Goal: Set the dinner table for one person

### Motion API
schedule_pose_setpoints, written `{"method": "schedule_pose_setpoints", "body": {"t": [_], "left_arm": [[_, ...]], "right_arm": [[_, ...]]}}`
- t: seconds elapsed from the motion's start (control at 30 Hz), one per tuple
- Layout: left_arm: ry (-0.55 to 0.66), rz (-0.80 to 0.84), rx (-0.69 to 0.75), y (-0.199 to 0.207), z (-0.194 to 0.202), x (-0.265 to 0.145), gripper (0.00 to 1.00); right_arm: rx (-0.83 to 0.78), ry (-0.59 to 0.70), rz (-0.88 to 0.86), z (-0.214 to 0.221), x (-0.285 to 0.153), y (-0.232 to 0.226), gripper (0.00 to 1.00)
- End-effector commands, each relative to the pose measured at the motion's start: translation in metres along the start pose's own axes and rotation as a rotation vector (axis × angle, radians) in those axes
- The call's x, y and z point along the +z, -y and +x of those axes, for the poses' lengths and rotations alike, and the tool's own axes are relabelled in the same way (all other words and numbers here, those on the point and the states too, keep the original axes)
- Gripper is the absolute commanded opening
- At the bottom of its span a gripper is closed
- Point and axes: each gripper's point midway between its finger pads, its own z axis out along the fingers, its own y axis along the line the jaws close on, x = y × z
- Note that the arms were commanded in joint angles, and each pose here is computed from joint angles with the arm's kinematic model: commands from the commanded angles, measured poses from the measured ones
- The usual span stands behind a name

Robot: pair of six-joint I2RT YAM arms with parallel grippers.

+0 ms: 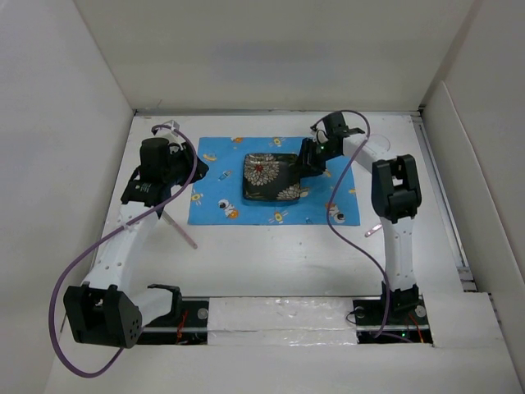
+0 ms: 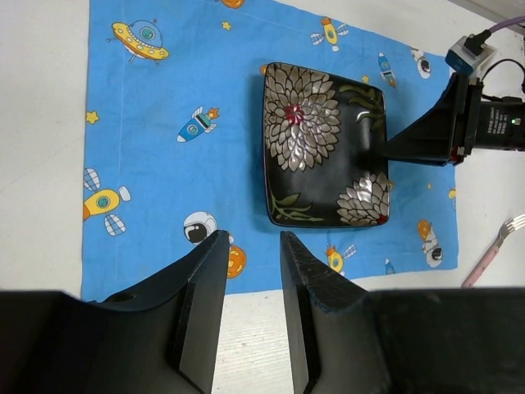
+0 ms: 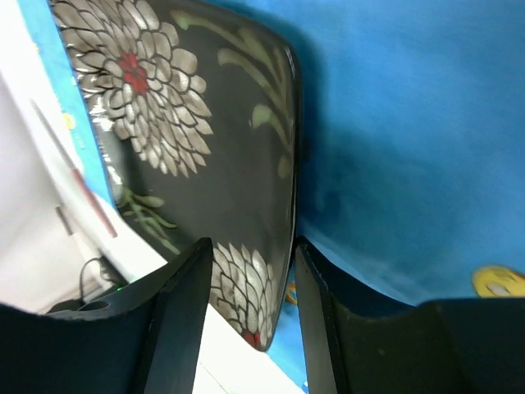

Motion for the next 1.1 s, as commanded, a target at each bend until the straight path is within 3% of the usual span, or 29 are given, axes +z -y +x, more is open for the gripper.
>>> {"method": "schedule_pose_setpoints", "body": {"t": [0.0, 0.1, 0.17, 0.2, 0.3, 0.37, 0.47, 0.53, 0.6, 0.67, 0.8, 1.07], "left_arm": [[0.019, 0.027, 0.020, 0.005, -0.004, -0.004, 0.29], [0.009, 0.042, 0.019, 0.007, -0.001, -0.005, 0.27], [0.007, 0.053, 0.016, 0.010, -0.001, -0.006, 0.23], [0.004, 0.067, 0.014, 0.012, -0.001, -0.005, 0.15], [-0.004, 0.064, 0.015, 0.012, 0.000, -0.004, 0.00], [0.001, 0.059, 0.018, 0.012, -0.003, -0.004, 0.00], [0.007, 0.046, 0.021, 0.010, -0.004, -0.004, 0.00], [-0.001, 0.053, 0.020, 0.010, -0.002, -0.004, 0.00], [-0.010, 0.060, 0.019, 0.011, 0.001, -0.003, 0.08], [-0.019, 0.056, 0.017, 0.009, 0.004, -0.001, 0.15], [-0.024, 0.059, 0.018, 0.009, 0.005, 0.000, 0.22], [-0.036, 0.066, 0.013, 0.009, 0.009, 0.003, 0.22]], "right_arm": [[-0.108, 0.118, 0.030, -0.024, -0.050, -0.030, 0.50], [-0.161, 0.178, 0.077, -0.033, -0.077, -0.037, 0.50], [-0.177, 0.234, 0.109, -0.043, -0.103, -0.037, 0.44], [-0.176, 0.269, 0.156, -0.048, -0.114, -0.030, 0.29], [-0.141, 0.402, 0.211, -0.068, -0.158, -0.016, 0.00], [-0.097, 0.473, 0.239, -0.076, -0.181, -0.002, 0.00], [0.033, 0.690, 0.378, -0.099, -0.243, 0.034, 0.00], [0.158, 0.820, 0.501, -0.103, -0.284, 0.072, 0.24], [0.234, 0.888, 0.602, -0.102, -0.305, 0.099, 0.44], [0.283, 0.908, 0.649, -0.102, -0.316, 0.121, 0.48], [0.344, 0.828, 0.709, -0.099, -0.305, 0.151, 0.49], [0.356, 0.754, 0.686, -0.107, -0.269, 0.178, 0.40]]}}
